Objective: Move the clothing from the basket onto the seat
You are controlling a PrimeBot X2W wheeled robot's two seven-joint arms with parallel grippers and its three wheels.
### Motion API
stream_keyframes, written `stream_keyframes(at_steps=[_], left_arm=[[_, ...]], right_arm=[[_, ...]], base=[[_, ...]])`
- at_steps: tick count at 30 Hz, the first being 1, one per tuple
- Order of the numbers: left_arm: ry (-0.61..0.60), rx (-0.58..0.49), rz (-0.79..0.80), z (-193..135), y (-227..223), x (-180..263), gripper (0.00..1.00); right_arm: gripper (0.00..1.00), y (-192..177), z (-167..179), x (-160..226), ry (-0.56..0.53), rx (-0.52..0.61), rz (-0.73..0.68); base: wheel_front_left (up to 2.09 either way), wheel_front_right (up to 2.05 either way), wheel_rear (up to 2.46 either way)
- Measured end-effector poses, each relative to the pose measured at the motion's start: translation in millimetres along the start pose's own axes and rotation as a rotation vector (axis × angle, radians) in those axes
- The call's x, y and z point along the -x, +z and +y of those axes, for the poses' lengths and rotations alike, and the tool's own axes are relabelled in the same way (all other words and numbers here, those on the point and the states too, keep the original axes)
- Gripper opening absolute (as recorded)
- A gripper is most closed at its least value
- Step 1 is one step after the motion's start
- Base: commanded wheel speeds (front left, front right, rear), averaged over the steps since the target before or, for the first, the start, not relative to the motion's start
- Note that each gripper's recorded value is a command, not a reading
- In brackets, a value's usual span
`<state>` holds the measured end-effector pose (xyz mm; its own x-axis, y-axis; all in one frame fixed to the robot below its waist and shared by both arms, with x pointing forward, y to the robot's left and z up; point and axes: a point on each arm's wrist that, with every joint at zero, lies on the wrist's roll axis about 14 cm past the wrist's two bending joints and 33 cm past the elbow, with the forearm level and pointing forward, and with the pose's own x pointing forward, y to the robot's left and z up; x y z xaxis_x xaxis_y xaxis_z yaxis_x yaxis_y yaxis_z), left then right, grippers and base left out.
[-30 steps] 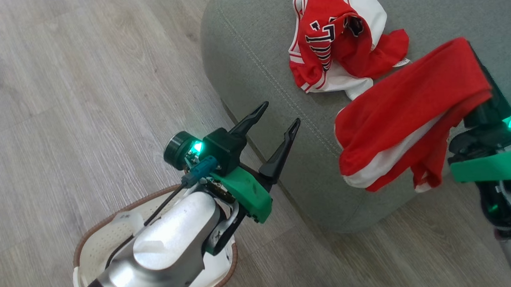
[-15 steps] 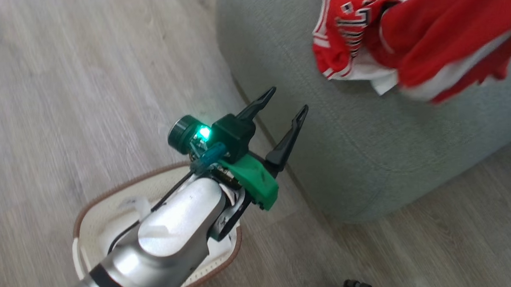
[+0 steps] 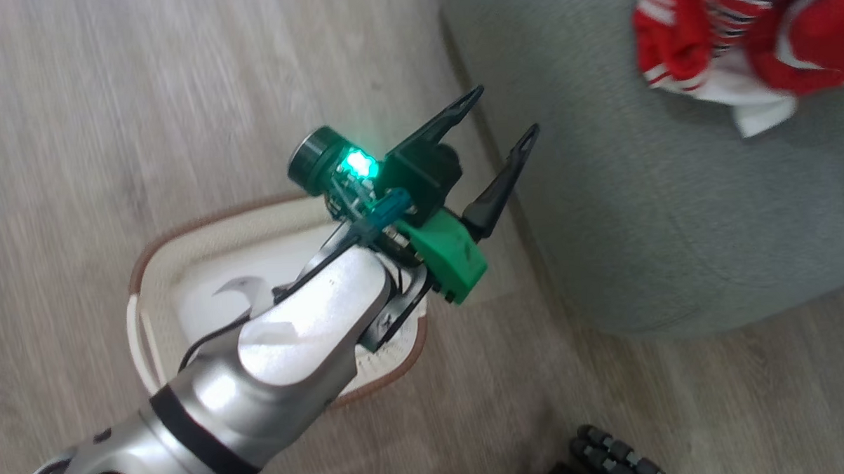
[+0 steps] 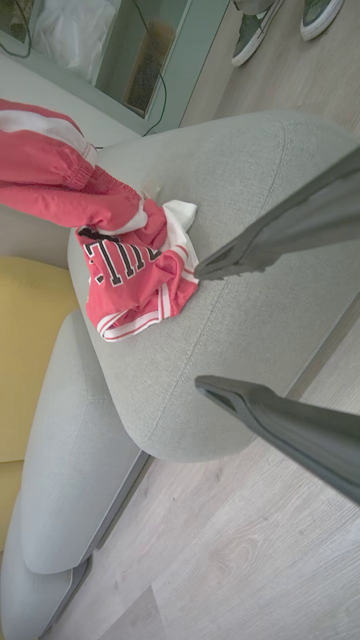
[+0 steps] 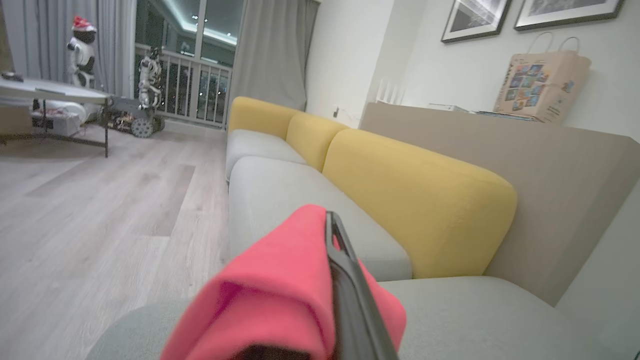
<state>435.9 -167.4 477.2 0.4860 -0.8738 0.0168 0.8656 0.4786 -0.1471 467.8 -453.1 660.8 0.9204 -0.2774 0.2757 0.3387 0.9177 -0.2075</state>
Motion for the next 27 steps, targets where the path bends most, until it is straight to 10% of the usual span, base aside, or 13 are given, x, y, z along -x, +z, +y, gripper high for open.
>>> stream_keyframes(at_steps=[9, 17, 25, 26, 27], left_arm=[[0.068, 0.043, 0.032, 33.4, -28.3, 0.5, 1.00], [0.124, 0.036, 0.034, 48.7, -32.6, 12.2, 1.00], [0.136, 0.022, 0.007, 47.2, -17.8, 14.1, 1.00], [0.137, 0.018, 0.000, 46.5, -14.7, 14.4, 1.00], [0.137, 0.017, -0.005, 45.6, -12.0, 14.6, 1.00]], right_arm=[[0.00, -118.2, 69.0, -31.1, 0.150, 0.083, 0.288], [0.00, -214.0, 134.4, 17.5, 0.371, 0.144, 0.754], [0.00, -205.6, 123.2, 22.5, 0.371, 0.139, 0.871], [0.08, -203.2, 122.0, 23.0, 0.372, 0.140, 0.872], [0.41, -200.9, 120.9, 24.0, 0.372, 0.140, 0.874]], base=[[0.00, 0.00, 0.00], [0.00, 0.00, 0.00], [0.00, 0.00, 0.00], [0.00, 0.00, 0.00], [0.00, 0.00, 0.00]])
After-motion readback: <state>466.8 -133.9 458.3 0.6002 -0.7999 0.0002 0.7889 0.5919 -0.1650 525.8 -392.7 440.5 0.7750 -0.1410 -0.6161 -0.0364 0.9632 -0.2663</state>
